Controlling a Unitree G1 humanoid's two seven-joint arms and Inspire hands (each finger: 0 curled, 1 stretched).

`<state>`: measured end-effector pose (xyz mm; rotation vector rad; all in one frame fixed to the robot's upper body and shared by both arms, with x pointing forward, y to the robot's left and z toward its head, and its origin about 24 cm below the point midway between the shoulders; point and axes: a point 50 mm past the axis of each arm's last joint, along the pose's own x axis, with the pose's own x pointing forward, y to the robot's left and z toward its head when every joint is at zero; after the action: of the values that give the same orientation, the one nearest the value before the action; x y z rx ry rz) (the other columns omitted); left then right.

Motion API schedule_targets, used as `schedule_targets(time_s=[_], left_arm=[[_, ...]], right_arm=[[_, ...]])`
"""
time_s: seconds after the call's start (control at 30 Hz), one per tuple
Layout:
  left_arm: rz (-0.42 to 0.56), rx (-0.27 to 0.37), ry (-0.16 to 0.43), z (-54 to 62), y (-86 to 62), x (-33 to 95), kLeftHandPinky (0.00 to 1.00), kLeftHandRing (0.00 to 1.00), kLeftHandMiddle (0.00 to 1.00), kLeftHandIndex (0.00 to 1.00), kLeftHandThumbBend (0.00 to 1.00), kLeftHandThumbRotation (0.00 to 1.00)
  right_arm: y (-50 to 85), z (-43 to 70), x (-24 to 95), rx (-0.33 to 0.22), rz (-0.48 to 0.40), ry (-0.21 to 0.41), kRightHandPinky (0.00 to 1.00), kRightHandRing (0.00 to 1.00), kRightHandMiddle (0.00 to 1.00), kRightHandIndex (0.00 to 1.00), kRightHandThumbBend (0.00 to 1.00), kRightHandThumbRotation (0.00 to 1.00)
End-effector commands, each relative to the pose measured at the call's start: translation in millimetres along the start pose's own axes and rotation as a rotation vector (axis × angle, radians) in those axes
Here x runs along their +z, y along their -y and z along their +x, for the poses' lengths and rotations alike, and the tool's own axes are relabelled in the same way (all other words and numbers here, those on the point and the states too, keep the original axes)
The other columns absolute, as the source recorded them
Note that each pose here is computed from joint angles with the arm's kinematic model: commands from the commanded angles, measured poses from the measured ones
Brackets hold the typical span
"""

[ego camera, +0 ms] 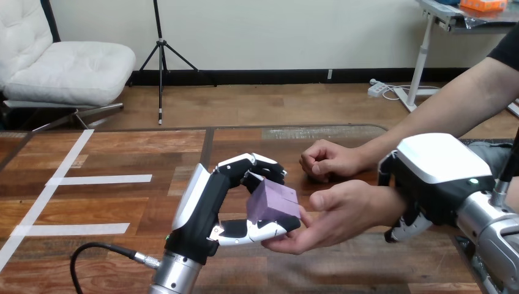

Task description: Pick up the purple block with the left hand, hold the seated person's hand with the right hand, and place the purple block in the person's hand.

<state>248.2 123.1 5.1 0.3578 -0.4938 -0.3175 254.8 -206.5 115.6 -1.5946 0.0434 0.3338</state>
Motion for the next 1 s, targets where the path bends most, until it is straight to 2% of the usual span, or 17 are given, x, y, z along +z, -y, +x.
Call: schedule_targets(time_s=[0.0, 0.43, 0.63, 0.97], left_arm=[[-0.006, 0.033, 0.123, 19.9, -6.0, 15.9, 0.43, 0.48, 0.54, 0.58, 0.68, 0.17], [-0.017, 0.022, 0.129, 20.4, -3.5, 17.3, 0.42, 0.48, 0.54, 0.58, 0.69, 0.18], [-0.020, 0.018, 0.127, 20.4, -2.8, 17.6, 0.42, 0.47, 0.54, 0.57, 0.69, 0.18], [-0.025, 0.012, 0.126, 20.0, -2.3, 18.0, 0.41, 0.46, 0.54, 0.57, 0.69, 0.19]], right_arm=[[31.4, 6.3, 10.8, -0.131, -0.033, 0.049, 0.25, 0.32, 0.42, 0.48, 0.81, 0.00], [35.3, 9.3, 18.1, -0.142, -0.040, 0.077, 0.32, 0.39, 0.47, 0.49, 0.80, 0.00], [36.2, 11.8, 21.0, -0.140, -0.072, 0.080, 0.32, 0.38, 0.46, 0.50, 0.81, 0.00], [38.3, 16.3, 25.5, -0.119, -0.067, 0.092, 0.33, 0.38, 0.46, 0.50, 0.80, 0.00]])
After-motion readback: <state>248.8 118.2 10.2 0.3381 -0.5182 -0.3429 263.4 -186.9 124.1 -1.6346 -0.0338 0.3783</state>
